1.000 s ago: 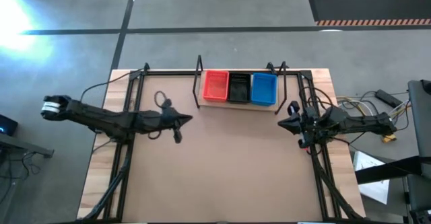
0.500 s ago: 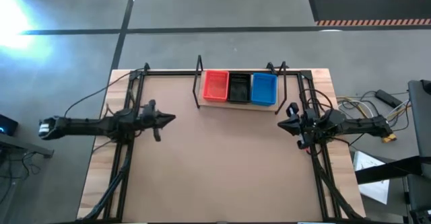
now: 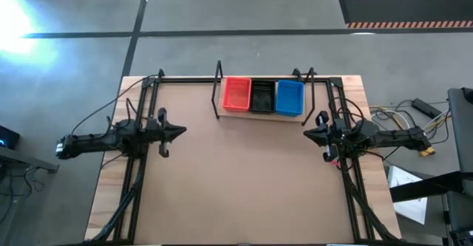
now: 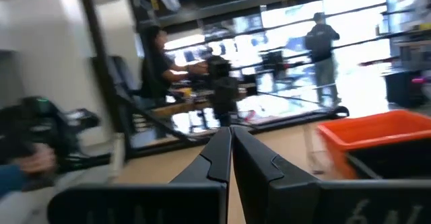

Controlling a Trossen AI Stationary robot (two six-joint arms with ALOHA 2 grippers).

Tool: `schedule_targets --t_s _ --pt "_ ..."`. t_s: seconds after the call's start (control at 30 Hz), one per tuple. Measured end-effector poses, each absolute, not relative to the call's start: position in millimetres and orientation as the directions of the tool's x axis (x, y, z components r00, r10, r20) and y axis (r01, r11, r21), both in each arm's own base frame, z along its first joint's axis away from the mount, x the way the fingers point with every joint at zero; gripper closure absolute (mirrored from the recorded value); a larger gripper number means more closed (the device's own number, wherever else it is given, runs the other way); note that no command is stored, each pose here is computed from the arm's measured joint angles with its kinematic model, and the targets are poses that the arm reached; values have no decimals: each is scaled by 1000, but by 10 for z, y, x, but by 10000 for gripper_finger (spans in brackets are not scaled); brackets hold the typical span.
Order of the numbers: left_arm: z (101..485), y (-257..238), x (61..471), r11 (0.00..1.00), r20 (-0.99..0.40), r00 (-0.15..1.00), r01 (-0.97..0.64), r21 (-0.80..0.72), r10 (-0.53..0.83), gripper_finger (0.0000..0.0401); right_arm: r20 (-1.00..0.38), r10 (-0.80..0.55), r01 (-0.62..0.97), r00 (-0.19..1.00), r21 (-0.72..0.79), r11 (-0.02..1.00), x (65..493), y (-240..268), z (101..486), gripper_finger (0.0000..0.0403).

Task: Stack baskets on shelf by color
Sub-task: Return to Home Position

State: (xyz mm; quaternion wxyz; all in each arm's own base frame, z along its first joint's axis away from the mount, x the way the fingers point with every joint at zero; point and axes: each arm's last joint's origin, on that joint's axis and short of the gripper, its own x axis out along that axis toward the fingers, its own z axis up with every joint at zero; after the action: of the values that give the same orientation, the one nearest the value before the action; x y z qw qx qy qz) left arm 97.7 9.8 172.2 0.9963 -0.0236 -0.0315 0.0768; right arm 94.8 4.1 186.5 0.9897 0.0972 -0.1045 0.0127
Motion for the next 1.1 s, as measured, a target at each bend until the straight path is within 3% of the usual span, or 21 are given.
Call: schedule_targets --t_s 0.2,0.37,0.7,1.1 --pt "1688 98 981 987 31 987 -155 -45 156 401 157 -40 14 987 161 987 957 28 1814 394" --pt "1668 98 982 987 12 988 -155 -45 155 401 55 -172 156 984 221 963 965 -10 1716 394" --pt "1648 101 1000 986 -11 987 -159 -44 159 401 38 -152 149 988 55 987 979 -3 1703 394" --pt "1648 103 1019 986 -12 987 -161 -44 160 401 38 -152 149 988 59 987 979 -3 1702 394"
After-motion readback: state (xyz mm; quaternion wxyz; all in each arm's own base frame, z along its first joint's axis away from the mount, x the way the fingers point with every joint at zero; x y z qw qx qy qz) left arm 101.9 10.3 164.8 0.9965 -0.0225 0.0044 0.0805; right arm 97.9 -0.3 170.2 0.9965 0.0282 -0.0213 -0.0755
